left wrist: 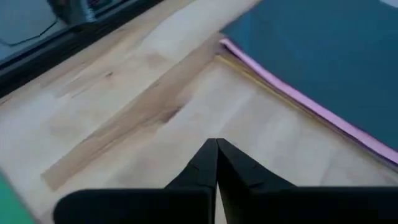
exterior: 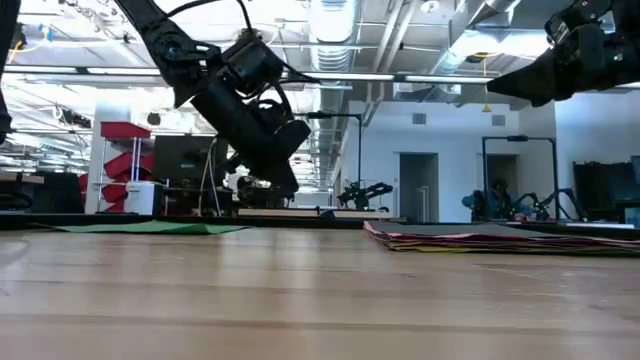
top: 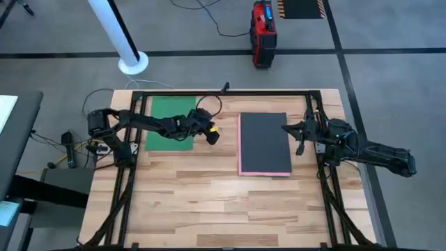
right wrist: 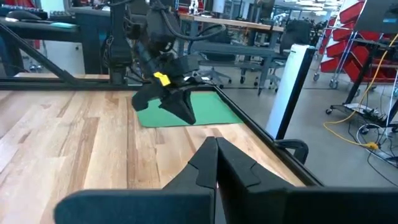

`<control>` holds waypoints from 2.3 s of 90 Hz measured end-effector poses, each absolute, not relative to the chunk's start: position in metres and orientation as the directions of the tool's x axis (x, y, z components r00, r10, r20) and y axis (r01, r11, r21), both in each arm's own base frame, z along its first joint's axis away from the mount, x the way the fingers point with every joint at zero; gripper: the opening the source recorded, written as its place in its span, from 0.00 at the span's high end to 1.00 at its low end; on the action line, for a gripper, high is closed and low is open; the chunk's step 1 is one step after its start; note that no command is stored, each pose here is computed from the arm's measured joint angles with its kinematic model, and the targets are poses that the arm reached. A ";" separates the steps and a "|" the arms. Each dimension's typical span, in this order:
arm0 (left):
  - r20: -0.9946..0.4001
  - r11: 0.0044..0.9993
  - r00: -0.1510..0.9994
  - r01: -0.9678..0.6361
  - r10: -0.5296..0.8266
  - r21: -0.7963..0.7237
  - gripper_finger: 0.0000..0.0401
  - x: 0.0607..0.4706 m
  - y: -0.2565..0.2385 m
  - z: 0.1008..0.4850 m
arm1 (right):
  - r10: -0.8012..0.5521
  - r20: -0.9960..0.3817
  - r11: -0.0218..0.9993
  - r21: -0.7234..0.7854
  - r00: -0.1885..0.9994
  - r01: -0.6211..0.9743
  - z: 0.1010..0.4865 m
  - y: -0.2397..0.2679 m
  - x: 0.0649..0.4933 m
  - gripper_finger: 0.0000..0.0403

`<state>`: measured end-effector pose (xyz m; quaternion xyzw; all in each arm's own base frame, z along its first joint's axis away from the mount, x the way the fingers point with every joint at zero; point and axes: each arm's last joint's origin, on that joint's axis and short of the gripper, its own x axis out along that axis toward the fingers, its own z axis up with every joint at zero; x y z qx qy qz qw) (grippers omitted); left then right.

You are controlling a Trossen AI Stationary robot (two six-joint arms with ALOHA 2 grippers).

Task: Organize paper
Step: Move the black paper to the bottom left of the table

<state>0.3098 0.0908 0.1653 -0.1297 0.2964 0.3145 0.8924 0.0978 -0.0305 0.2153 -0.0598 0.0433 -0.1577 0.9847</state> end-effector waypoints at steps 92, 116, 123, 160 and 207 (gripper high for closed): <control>-0.609 0.786 0.638 -0.617 0.471 -0.039 1.00 0.312 0.082 0.165 | -0.384 -0.226 0.923 -0.132 0.895 0.362 0.200 -0.039 0.114 1.00; -0.624 0.782 0.620 -0.623 0.476 -0.023 1.00 0.311 0.083 0.162 | -0.542 -0.323 0.834 -0.089 0.776 0.545 0.188 -0.060 0.125 1.00; -0.622 0.788 0.622 -0.616 0.476 -0.013 1.00 0.311 0.083 0.163 | -0.583 -0.357 0.792 -0.053 0.730 0.608 0.183 -0.068 0.124 1.00; -0.623 0.788 0.621 -0.615 0.476 -0.011 1.00 0.311 0.083 0.162 | -0.701 -0.530 0.541 0.041 0.477 0.840 0.157 -0.105 0.115 0.76; -0.621 0.787 0.623 -0.616 0.476 -0.014 1.00 0.312 0.083 0.162 | -0.742 -0.617 0.328 0.006 0.262 0.945 0.128 -0.131 0.114 0.72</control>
